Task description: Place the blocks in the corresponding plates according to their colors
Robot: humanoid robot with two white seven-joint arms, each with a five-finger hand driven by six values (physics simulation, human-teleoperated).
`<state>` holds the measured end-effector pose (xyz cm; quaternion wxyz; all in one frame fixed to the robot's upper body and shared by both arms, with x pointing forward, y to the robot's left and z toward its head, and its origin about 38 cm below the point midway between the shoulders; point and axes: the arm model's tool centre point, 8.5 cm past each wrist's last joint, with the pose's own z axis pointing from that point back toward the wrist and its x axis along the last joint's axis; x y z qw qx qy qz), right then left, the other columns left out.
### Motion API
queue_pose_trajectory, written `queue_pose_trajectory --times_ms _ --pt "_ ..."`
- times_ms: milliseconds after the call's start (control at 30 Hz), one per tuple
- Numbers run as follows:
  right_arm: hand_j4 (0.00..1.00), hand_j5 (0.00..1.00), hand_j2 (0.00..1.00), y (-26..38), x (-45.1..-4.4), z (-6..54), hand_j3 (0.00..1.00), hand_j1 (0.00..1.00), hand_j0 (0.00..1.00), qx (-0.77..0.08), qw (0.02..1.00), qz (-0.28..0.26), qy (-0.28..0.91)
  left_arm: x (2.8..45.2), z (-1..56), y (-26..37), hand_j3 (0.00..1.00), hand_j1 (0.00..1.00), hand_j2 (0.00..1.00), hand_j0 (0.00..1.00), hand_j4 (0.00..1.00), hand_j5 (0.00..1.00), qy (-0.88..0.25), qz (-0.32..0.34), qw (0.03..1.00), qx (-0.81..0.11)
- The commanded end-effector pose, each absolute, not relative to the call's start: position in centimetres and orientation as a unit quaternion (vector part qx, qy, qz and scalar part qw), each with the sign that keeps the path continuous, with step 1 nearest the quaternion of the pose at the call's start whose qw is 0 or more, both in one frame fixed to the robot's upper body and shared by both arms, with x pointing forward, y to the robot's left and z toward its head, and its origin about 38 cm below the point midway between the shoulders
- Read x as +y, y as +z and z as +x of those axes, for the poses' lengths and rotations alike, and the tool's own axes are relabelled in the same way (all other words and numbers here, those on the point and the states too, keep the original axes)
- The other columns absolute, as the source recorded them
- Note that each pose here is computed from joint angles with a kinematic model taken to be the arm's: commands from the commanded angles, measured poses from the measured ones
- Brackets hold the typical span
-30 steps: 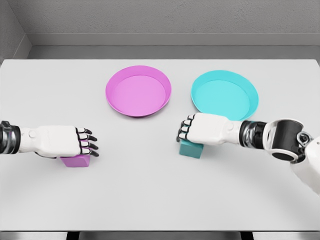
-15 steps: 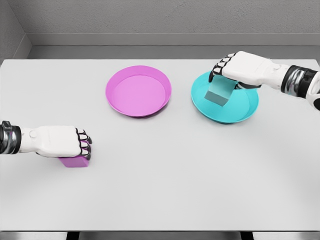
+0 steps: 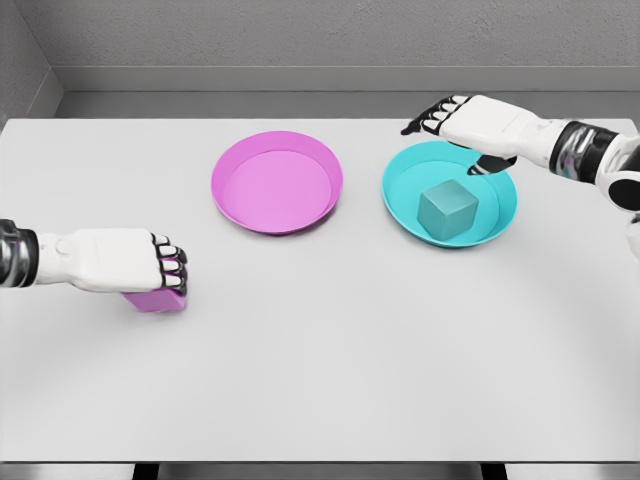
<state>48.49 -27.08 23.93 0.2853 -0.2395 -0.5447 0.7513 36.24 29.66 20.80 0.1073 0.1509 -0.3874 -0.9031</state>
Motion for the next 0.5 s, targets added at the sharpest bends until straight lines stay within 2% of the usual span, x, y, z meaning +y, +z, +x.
queue_pose_trajectory --times_ms 0,100,233,467 --pt "1.00 1.00 1.00 24.1 -27.4 48.5 1.00 1.00 1.00 -0.546 0.289 -0.242 0.749 29.1 36.4 20.8 0.57 0.57 0.57 0.57 0.57 0.57 -0.900 0.148 0.107 -0.395" --pt "1.00 1.00 1.00 25.8 -31.0 48.4 1.00 1.00 1.00 -0.558 0.315 -0.274 0.717 28.3 37.2 22.3 0.57 0.57 0.57 0.57 0.57 0.57 -0.892 0.156 0.100 -0.412" --pt "1.00 1.00 1.00 27.3 -32.8 48.0 1.00 1.00 1.00 -0.557 0.314 -0.294 0.711 26.5 39.3 23.8 0.57 0.57 0.57 0.57 0.57 0.57 -0.879 0.165 0.093 -0.437" --pt "1.00 1.00 1.00 27.0 -31.3 45.9 1.00 1.00 1.00 -0.559 0.283 -0.292 0.723 24.4 45.0 26.0 0.55 0.55 0.55 0.55 0.55 0.55 -0.851 0.186 0.123 -0.475"
